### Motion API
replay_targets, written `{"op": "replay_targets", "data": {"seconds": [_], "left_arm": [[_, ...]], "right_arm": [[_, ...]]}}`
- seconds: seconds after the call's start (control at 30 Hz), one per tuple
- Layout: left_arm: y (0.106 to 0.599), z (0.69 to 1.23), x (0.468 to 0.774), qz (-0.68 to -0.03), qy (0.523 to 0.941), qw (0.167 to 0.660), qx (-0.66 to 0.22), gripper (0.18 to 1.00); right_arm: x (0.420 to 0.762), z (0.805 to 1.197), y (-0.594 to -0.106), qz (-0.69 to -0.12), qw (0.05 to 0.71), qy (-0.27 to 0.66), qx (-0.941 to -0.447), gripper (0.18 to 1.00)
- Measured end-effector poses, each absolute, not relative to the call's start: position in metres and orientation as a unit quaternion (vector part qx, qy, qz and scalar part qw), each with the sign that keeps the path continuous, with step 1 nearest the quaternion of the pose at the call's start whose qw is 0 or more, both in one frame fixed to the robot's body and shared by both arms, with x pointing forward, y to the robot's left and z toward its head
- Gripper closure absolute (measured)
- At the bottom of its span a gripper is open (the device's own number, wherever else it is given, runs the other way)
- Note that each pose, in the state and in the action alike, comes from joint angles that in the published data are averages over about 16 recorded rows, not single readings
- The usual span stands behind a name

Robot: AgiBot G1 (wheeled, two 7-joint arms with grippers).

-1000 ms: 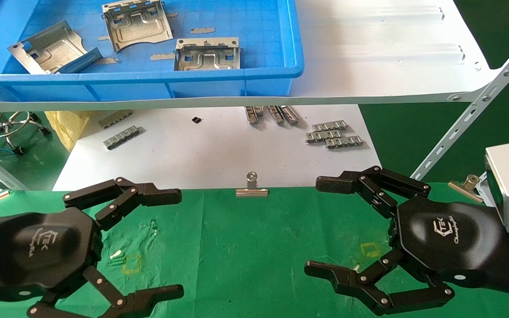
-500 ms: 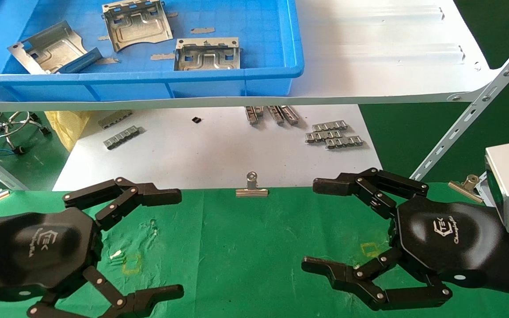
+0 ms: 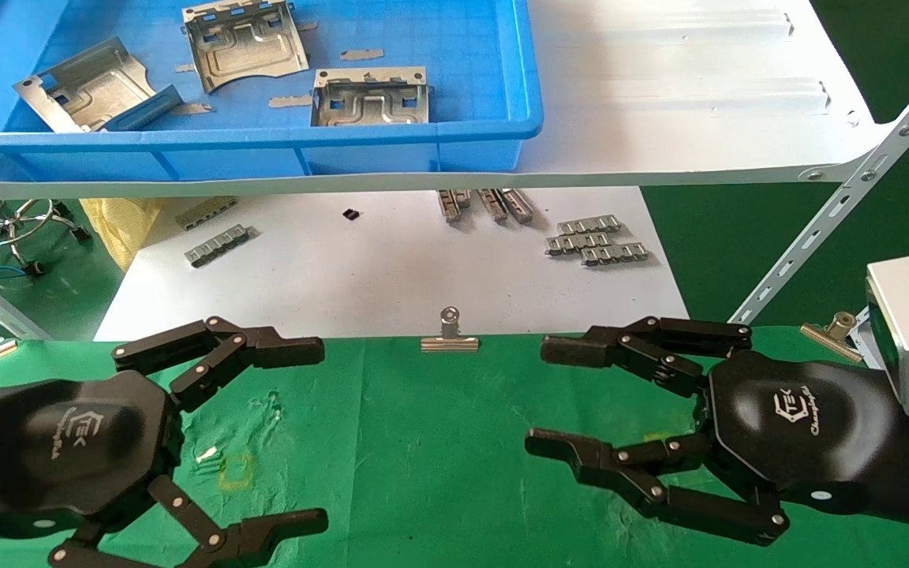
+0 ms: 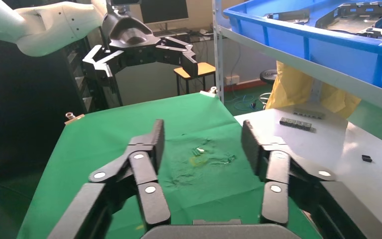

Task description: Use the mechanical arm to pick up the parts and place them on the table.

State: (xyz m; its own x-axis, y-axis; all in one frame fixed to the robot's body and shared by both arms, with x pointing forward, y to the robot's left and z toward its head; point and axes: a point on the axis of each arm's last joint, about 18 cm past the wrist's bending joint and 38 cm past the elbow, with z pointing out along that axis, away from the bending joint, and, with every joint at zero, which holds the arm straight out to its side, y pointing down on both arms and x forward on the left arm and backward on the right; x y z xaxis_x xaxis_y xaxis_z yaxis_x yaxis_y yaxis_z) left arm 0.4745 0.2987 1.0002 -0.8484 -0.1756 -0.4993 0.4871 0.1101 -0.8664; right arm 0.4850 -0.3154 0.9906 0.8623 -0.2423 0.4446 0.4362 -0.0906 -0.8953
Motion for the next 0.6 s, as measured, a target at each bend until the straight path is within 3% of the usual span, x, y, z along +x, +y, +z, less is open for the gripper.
{"op": "replay_targets", "data": {"seconds": [0.3, 0.6], "left_arm": [[0.299, 1.061, 0.497, -0.65, 0.679, 0.32, 0.116, 0.183], [0.306, 1.176, 0.571, -0.636, 0.631, 0.443, 0.038, 0.183]], "right_arm": [[0.485, 0.991, -0.315, -0.253, 0.671, -0.07, -0.694, 0.688], [0.485, 0.991, -0.315, -0.253, 0.671, -0.07, -0.694, 0.858]]}}
